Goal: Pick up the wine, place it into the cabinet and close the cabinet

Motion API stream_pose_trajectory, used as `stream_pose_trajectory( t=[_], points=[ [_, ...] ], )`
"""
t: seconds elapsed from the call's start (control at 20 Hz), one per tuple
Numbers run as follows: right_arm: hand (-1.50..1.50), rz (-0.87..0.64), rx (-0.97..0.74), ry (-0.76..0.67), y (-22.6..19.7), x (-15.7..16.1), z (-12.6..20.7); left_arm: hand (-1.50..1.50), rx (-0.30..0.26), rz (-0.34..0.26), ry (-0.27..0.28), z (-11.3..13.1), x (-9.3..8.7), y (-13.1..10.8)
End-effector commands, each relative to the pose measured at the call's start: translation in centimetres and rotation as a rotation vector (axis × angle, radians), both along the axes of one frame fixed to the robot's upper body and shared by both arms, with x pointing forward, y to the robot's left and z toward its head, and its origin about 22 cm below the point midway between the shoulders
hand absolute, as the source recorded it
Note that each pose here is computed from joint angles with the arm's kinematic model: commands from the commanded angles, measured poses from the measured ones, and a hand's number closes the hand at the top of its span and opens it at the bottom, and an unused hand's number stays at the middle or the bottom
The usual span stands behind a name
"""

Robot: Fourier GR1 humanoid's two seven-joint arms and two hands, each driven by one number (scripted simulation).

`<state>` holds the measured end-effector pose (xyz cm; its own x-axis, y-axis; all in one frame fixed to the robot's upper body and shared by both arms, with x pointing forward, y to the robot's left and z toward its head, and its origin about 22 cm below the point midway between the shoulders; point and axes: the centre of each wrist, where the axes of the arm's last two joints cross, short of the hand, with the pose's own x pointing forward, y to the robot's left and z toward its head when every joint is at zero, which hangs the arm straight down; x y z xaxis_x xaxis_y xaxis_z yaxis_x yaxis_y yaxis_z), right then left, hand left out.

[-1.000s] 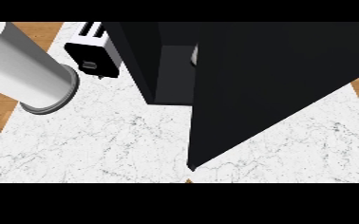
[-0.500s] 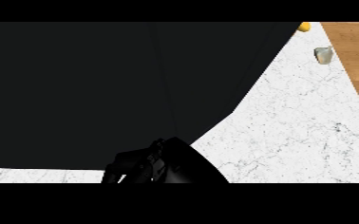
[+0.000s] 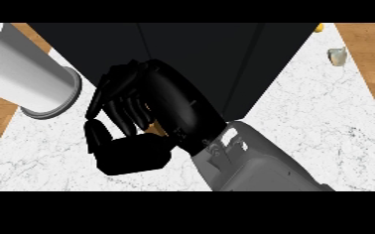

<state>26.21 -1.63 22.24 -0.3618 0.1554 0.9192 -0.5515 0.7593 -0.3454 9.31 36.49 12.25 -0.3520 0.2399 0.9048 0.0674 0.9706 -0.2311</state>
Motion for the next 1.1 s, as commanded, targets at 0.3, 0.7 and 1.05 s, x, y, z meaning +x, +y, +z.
stream_pose_trajectory(
  t=[0.3,0.7,1.05],
  points=[
    [1.50,-0.097,-0.023,-0.027,-1.5,7.9,0.0,-1.50,0.001,-0.064,0.057,-0.1,1.7,-1.9],
    [1.50,-0.118,-0.029,-0.062,-3.8,10.7,-2.5,-1.50,-0.009,-0.066,0.056,-0.9,3.6,-4.4],
    [1.50,-0.152,-0.024,-0.079,-7.0,12.6,-0.2,-1.50,-0.020,-0.046,0.056,-2.5,4.6,-5.4]
  ],
)
